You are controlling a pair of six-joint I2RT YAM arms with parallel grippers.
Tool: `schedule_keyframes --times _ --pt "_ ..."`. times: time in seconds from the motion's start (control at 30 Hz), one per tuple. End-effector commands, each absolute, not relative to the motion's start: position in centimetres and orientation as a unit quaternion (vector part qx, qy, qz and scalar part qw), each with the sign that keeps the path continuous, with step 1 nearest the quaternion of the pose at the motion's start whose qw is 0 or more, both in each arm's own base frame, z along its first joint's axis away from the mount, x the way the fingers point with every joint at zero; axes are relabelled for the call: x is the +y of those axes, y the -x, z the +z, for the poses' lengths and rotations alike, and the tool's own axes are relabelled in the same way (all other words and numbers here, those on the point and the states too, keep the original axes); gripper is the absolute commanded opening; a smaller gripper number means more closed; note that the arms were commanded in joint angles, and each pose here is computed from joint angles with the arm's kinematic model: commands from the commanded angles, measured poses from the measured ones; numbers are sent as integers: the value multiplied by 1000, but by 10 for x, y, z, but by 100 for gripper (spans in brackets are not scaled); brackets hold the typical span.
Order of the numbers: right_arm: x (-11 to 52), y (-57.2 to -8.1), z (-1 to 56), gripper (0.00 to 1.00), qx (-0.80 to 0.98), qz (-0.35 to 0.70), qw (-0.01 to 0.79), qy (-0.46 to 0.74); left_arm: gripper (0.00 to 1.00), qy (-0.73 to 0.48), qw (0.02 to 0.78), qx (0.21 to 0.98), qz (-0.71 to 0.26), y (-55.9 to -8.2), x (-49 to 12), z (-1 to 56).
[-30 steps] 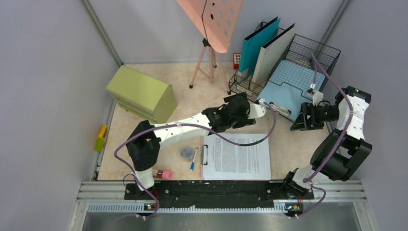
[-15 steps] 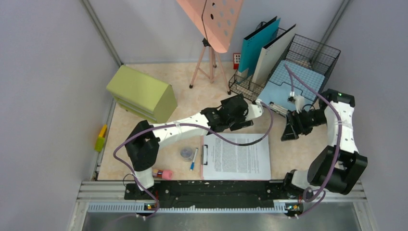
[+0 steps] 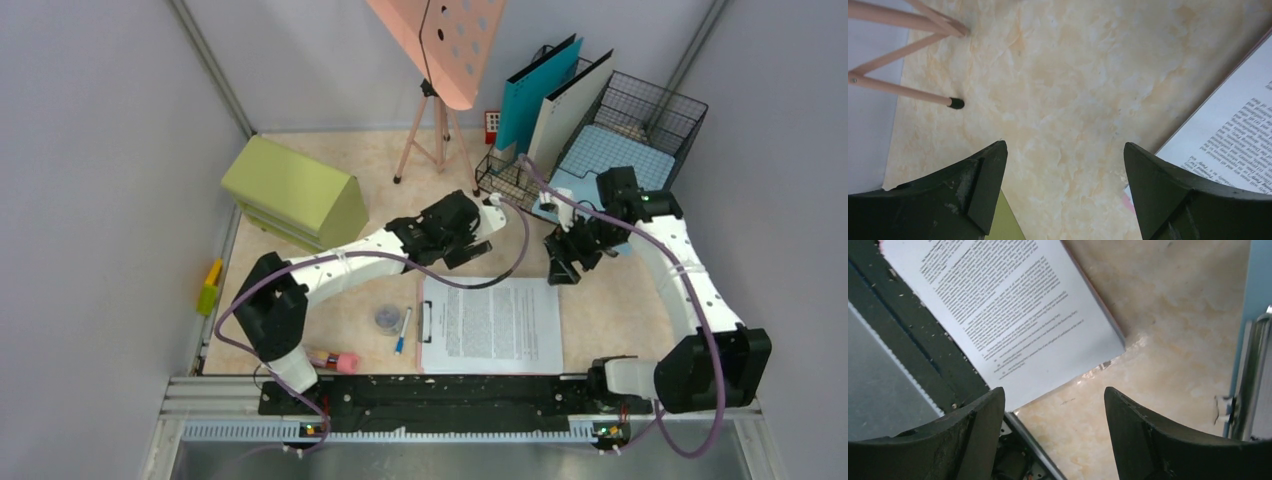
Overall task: Organize the desk
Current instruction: Place the folder in the storage box.
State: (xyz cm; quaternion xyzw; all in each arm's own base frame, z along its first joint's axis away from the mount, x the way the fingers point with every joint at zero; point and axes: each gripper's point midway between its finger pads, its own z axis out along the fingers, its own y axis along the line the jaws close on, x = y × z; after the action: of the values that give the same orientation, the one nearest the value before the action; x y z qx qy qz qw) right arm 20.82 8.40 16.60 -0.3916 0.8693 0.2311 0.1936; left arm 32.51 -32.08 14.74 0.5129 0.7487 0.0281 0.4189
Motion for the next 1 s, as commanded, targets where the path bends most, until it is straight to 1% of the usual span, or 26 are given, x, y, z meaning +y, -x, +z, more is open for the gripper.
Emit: schedule_keyframes --times 0.0,0.2,0.33,0.5,0.63,0.77,0.87,0.97 --pt "90 -247 166 72 878 150 244 384 92 -472 441 763 6 -329 -302 171" --pt "69 -285 162 71 898 66 263 348 92 -459 453 764 -3 -334 -297 181" --pt "56 -302 166 71 900 23 278 335 92 -460 455 763 -11 -334 -301 180" --pt "48 -312 167 71 899 -6 284 334 92 -457 460 760 -38 -334 -314 180" --pt "46 -314 170 71 899 -2 289 329 92 -447 457 766 -66 -336 -322 180" --pt "47 -312 182 71 896 5 299 327 92 -401 451 790 -105 -355 -321 174" --pt "51 -308 188 71 894 19 306 326 91 -352 468 801 -121 -383 -320 171" --pt "54 -306 194 71 893 26 314 321 91 -319 473 806 -158 -405 -331 164"
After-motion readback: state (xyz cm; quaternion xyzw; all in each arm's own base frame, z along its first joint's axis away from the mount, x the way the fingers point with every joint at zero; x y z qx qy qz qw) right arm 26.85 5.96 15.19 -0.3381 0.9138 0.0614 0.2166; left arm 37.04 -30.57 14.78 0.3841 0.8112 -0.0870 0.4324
